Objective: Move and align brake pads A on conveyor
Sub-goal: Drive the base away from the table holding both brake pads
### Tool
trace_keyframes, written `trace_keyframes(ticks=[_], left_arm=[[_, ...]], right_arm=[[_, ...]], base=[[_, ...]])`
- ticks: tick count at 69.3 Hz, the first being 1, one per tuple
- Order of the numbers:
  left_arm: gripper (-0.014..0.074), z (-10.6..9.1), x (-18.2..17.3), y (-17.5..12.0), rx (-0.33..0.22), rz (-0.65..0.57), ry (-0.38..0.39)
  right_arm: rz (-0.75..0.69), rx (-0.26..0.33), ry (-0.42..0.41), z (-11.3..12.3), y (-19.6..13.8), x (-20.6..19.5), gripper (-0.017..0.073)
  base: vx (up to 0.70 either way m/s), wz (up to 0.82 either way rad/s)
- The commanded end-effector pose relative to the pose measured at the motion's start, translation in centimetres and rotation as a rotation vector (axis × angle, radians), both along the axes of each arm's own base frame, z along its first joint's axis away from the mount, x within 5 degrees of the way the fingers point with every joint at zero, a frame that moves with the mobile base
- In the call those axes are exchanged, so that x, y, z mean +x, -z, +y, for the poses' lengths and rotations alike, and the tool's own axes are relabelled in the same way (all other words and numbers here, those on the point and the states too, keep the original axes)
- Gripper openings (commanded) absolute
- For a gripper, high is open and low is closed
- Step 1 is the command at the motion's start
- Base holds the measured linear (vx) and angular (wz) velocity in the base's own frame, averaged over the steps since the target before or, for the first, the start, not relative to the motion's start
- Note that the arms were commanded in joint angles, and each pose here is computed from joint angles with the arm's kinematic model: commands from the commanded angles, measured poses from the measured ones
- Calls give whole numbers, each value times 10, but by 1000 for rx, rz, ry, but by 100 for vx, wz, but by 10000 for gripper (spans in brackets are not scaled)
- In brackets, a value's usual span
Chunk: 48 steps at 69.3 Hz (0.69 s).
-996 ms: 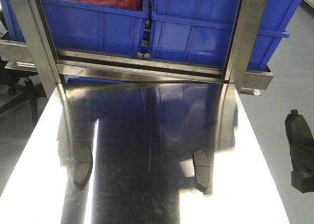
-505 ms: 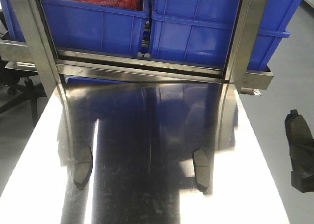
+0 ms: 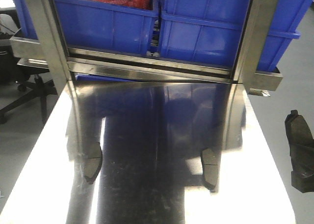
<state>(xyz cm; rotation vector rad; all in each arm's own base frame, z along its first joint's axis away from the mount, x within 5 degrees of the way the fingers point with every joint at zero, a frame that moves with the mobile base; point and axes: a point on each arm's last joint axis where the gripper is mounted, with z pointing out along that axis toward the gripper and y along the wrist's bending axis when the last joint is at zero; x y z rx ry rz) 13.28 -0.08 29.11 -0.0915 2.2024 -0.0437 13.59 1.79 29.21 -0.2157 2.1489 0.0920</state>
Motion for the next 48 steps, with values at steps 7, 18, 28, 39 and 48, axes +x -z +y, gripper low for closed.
trace_keyframes(ticks=[7, 18, 28, 39, 48], left_arm=[[129, -1, 4, -17, -1, -117, 7], [129, -1, 4, -17, -1, -117, 7], [129, -1, 4, -17, -1, -117, 7], [129, -1, 4, -17, -1, -117, 7], [129, -1, 4, -17, -1, -117, 7]], right_arm=[[-115, 12, 10, 0, -17, 4, 83], [-115, 12, 10, 0, -17, 4, 83], [-114, 12, 10, 0, -17, 4, 83], [-114, 12, 10, 0, -17, 4, 83], [-114, 12, 10, 0, -17, 4, 83]], base=[[-4, 20], [-6, 30], [-9, 37], [-10, 41], [-11, 42]])
